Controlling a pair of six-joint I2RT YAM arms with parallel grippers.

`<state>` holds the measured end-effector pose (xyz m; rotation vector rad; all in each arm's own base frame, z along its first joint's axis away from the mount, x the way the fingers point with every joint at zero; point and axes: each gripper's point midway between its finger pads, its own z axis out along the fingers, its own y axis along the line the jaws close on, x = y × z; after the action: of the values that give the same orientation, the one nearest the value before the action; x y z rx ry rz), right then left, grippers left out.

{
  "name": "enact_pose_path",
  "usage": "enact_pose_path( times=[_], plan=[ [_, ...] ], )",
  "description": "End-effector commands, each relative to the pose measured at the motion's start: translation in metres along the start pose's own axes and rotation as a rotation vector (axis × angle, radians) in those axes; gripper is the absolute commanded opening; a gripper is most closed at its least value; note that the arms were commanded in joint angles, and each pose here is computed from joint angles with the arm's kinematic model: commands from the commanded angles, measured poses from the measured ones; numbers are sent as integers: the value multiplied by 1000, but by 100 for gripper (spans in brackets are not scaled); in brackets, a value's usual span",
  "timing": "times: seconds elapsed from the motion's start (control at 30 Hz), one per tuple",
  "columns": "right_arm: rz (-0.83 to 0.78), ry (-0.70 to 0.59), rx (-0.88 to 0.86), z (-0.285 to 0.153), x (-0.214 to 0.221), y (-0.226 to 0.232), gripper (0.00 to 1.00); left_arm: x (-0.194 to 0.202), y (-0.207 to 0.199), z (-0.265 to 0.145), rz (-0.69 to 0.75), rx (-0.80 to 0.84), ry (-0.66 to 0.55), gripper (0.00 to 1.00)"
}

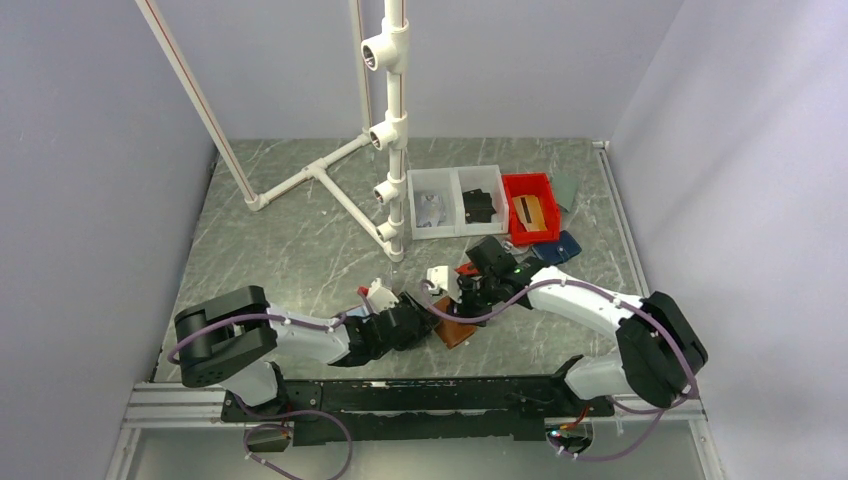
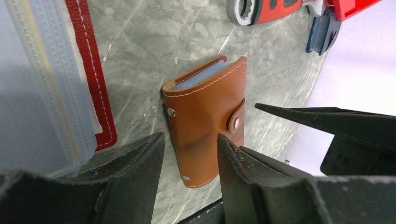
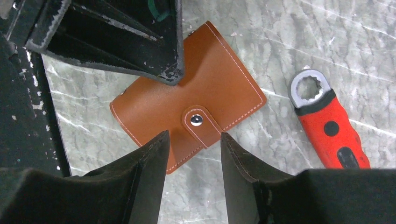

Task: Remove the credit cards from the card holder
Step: Open the card holder at the center of the board.

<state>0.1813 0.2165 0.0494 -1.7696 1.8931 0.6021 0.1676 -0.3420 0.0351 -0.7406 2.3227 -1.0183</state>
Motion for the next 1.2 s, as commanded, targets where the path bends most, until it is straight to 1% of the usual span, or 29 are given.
enact_pose_path(
  times=[0.0, 0.5, 0.77, 1.17],
  plan=[
    [-27, 18, 59, 7, -9, -11, 47, -2, 43, 2, 24, -157, -16, 52],
    [-8, 48, 77, 12, -8, -15, 48, -3, 35, 4, 25, -83, -10, 52],
    [37, 44, 98, 15, -12, -19, 48, -3, 35, 5, 20, -73, -6, 51],
    [47, 48, 107, 18, -13, -20, 46, -2, 37, 8, 6, -60, -1, 50]
  ],
)
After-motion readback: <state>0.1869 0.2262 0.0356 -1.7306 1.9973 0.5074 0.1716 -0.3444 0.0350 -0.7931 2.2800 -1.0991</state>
